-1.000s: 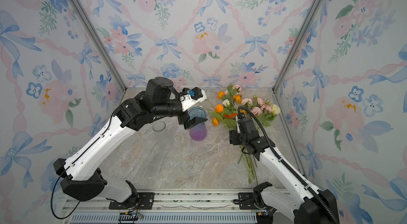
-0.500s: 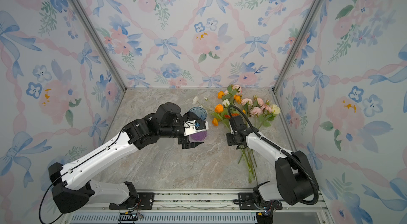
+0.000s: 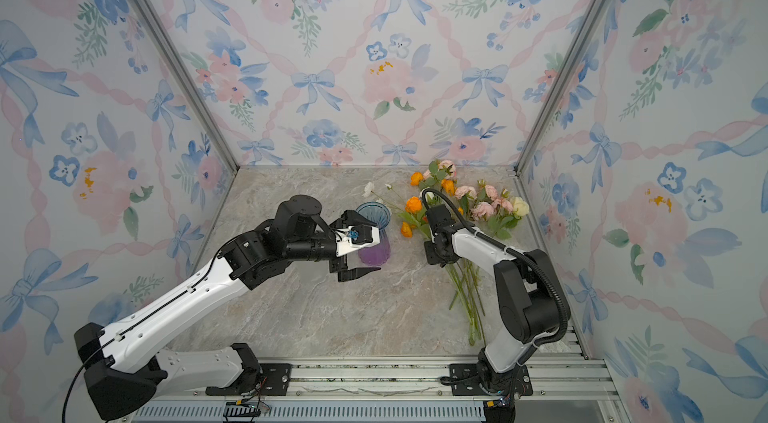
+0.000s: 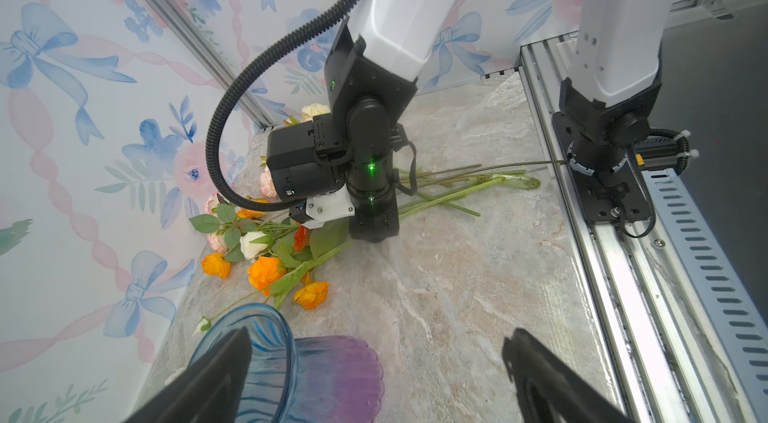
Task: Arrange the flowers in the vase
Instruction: 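Grasp a white flower stem with the right gripper while the left arm draws back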
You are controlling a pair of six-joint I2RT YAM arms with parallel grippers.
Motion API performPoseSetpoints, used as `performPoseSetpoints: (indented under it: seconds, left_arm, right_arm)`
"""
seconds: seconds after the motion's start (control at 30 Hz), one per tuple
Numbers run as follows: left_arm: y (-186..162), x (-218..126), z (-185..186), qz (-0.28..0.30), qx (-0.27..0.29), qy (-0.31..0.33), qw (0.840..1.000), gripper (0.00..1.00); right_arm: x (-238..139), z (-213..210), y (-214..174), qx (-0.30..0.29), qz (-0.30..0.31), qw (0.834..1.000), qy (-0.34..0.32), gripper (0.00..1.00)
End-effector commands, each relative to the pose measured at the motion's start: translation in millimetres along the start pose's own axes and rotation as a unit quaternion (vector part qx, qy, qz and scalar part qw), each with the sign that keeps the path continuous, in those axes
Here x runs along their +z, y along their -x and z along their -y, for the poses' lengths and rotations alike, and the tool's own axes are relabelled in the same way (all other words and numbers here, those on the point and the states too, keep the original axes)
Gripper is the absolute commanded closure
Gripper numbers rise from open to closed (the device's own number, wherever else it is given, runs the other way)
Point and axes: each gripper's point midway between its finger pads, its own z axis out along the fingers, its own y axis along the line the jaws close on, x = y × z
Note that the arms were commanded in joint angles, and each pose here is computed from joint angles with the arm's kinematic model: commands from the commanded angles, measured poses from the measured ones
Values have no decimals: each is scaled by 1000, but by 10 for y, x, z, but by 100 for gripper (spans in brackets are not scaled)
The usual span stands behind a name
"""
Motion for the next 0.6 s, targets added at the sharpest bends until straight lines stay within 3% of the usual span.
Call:
performPoseSetpoints:
  seconds: [0.0, 0.4, 0.57]
  left_arm:
    - [148, -74, -3, 40, 1, -10, 999, 2]
    - [83, -68, -95, 44, -24, -4, 999, 2]
    - [68, -73, -122, 42, -26, 0, 999, 2]
  right_arm:
    - [74, 105, -10, -14, -25, 1000, -6, 56]
    - [129, -64, -1, -46, -31, 998, 33, 57]
    - [226, -80, -45, -48, -47, 997, 30, 63]
